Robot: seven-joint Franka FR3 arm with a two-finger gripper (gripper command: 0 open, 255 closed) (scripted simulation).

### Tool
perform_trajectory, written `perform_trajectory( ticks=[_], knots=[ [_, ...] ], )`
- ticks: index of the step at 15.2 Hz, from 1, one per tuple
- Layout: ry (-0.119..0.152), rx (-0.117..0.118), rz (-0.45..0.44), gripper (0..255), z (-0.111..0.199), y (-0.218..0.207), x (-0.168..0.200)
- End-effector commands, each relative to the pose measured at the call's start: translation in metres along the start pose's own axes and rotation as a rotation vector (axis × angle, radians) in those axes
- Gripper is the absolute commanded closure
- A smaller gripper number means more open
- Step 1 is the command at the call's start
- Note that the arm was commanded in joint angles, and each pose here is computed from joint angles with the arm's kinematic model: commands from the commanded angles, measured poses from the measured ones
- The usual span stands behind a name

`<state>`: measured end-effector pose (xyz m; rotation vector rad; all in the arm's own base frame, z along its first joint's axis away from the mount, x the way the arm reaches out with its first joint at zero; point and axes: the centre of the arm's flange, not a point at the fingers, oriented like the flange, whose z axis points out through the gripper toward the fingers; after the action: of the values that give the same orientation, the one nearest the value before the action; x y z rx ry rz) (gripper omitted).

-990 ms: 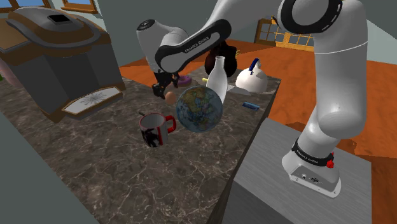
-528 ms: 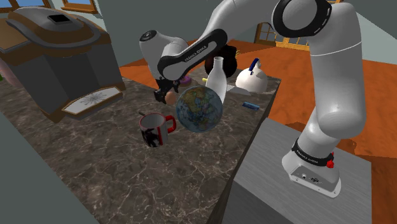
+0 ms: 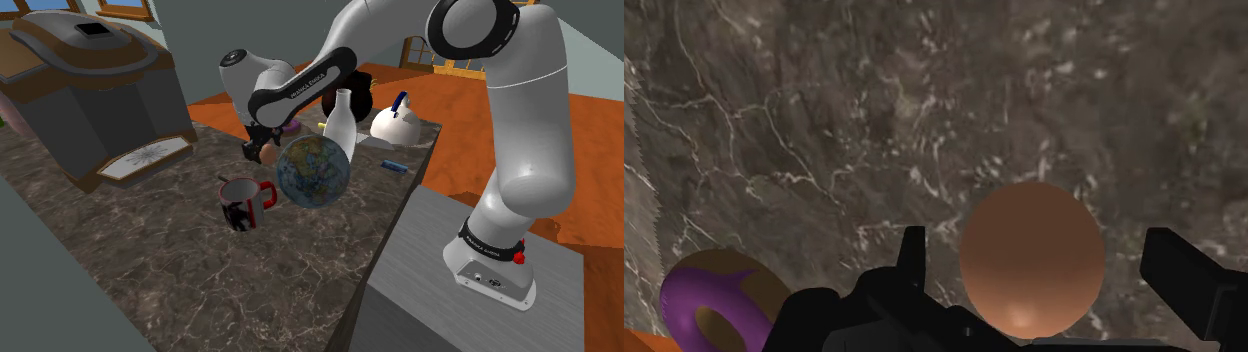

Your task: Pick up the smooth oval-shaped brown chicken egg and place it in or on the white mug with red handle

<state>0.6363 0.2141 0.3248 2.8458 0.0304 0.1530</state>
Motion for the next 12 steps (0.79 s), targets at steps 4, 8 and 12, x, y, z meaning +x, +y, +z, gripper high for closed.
perform_trajectory(
  ticks=[4,8,12],
  knots=[
    [0.000,0.000,0.000,255,0.000,0.000,0.000],
    [0.000,0.000,0.000,255,0.000,0.000,0.000],
    [0.000,0.000,0.000,255,-0.010,0.003,0.001]
  ],
)
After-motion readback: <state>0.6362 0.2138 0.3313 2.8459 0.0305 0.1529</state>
